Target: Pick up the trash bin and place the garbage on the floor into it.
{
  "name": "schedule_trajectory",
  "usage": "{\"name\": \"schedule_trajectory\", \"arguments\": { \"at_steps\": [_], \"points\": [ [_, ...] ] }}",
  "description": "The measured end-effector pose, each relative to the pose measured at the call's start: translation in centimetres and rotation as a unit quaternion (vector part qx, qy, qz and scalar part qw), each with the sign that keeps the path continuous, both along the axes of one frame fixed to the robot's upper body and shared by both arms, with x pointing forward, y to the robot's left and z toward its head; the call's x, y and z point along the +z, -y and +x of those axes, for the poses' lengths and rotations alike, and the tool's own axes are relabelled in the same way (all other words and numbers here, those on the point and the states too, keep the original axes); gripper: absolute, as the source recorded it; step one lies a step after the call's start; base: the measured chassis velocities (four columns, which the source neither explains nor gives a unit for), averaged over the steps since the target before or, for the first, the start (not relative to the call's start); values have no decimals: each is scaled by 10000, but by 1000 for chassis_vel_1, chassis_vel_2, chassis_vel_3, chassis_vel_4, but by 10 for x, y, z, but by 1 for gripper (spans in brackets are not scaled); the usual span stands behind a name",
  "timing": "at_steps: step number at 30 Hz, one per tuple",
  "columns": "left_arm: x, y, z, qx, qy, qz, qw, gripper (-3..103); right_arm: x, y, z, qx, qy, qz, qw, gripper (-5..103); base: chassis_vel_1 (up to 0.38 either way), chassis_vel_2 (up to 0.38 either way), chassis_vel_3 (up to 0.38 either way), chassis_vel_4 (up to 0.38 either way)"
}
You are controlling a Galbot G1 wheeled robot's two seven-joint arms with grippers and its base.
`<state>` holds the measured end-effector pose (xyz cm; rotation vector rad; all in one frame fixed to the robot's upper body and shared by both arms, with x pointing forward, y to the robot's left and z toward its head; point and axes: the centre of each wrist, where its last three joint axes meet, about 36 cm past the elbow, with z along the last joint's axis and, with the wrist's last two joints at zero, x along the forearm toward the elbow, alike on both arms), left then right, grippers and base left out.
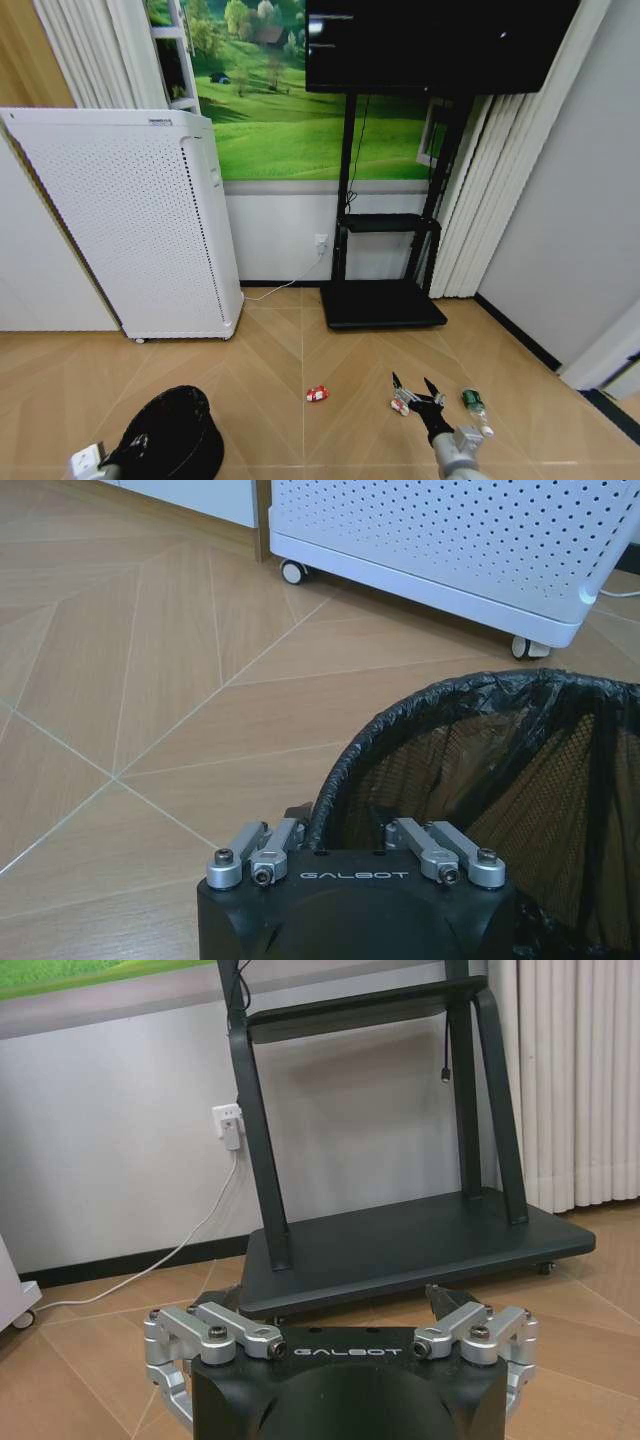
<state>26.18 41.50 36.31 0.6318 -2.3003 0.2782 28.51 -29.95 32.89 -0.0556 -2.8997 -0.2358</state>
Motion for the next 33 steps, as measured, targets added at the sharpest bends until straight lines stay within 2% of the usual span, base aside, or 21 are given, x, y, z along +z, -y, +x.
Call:
{"name": "schedule_trajectory", "arguments": {
  "at_steps": [1, 4, 5, 7, 9, 11, 12, 13, 16, 19, 20, 22, 23, 25, 26, 27, 28, 29, 30, 31, 33],
  "points": [
    [0, 0, 0, 0, 0, 0, 10000, 34, 0, 0, 0, 0, 0, 0, 10000, 100, 0, 0, 0, 0],
    [3, -5, -2, 31, 76, 57, 10000, 17, 0, -7, 3, 65, -19, -8, 10000, 100, 0, 0, 0, 0],
    [3, -5, -2, 31, 76, 57, 10000, 17, 0, -7, 3, 65, -19, -8, 10000, 100, 0, 0, 0, 0],
    [6, -7, -2, 1, 235, 101, 9997, 8, 0, -11, 5, 103, -32, -10, 9999, 100, 0, 0, 0, 0],
    [6, -8, -2, -29, 305, 109, 9995, 8, 0, -12, 6, 113, -39, -9, 9999, 100, 0, 0, 0, 0],
    [7, -9, 0, -142, 619, 188, 9978, 6, 0, -14, 6, 134, -61, -11, 9999, 100, 0, 0, 0, 0],
    [7, -9, 0, -142, 619, 188, 9978, 6, 0, -14, 6, 134, -61, -11, 9999, 100, 0, 0, 0, 0],
    [8, -9, 5, -211, 873, 296, 9955, 6, 0, -14, 7, 142, -69, -12, 9999, 100, 0, 0, 0, 0],
    [12, -7, 13, -258, 1113, 363, 9928, 6, -1, -14, 7, 145, -77, -17, 9999, 100, 0, 0, 0, 0],
    [26, 3, 31, -517, 1682, 400, 9836, 6, -1, -14, 7, 145, -86, -23, 9999, 100, 0, 0, 0, 0],
    [26, 3, 31, -517, 1682, 400, 9836, 6, -1, -14, 7, 145, -86, -23, 9999, 100, 0, 0, 0, 0],
    [35, 12, 46, -736, 2043, 415, 9753, 6, -1, -14, 7, 130, -91, -26, 9999, 100, 0, 0, 0, 0],
    [35, 12, 46, -736, 2043, 415, 9753, 6, -1, -14, 7, 130, -91, -26, 9999, 100, 0, 0, 0, 0],
    [43, 22, 64, -1048, 2415, 404, 9639, 6, -1, -14, 6, 106, -101, -28, 9999, 100, 0, 0, 0, 0],
    [43, 22, 64, -1048, 2415, 404, 9639, 6, -1, -14, 6, 106, -101, -28, 9999, 100, 0, 0, 0, 0],
    [46, 27, 74, -1253, 2654, 410, 9551, 6, 0, -14, 6, 74, -90, -39, 9999, 100, 0, 0, 0, 0],
    [47, 28, 79, -1341, 2741, 423, 9514, 6, 1, -14, 6, 61, -85, -42, 9999, 100, 0, 0, 0, 0],
    [47, 28, 79, -1341, 2741, 423, 9514, 6, 1, -14, 6, 61, -85, -42, 9999, 100, 0, 0, 0, 0],
    [48, 30, 84, -1454, 2847, 437, 9465, 6, 2, -14, 6, 54, -81, -43, 9999, 100, 0, 0, 0, 0],
    [50, 33, 93, -1623, 2991, 416, 9394, 6, 4, -15, 6, 66, -79, -35, 9999, 100, 0, 0, 0, 0],
    [56, 37, 100, -1814, 3147, 232, 9314, 6, 5, -18, 8, 123, -96, -7, 9999, 100, 0, 0, 0, 0]
  ]
}}
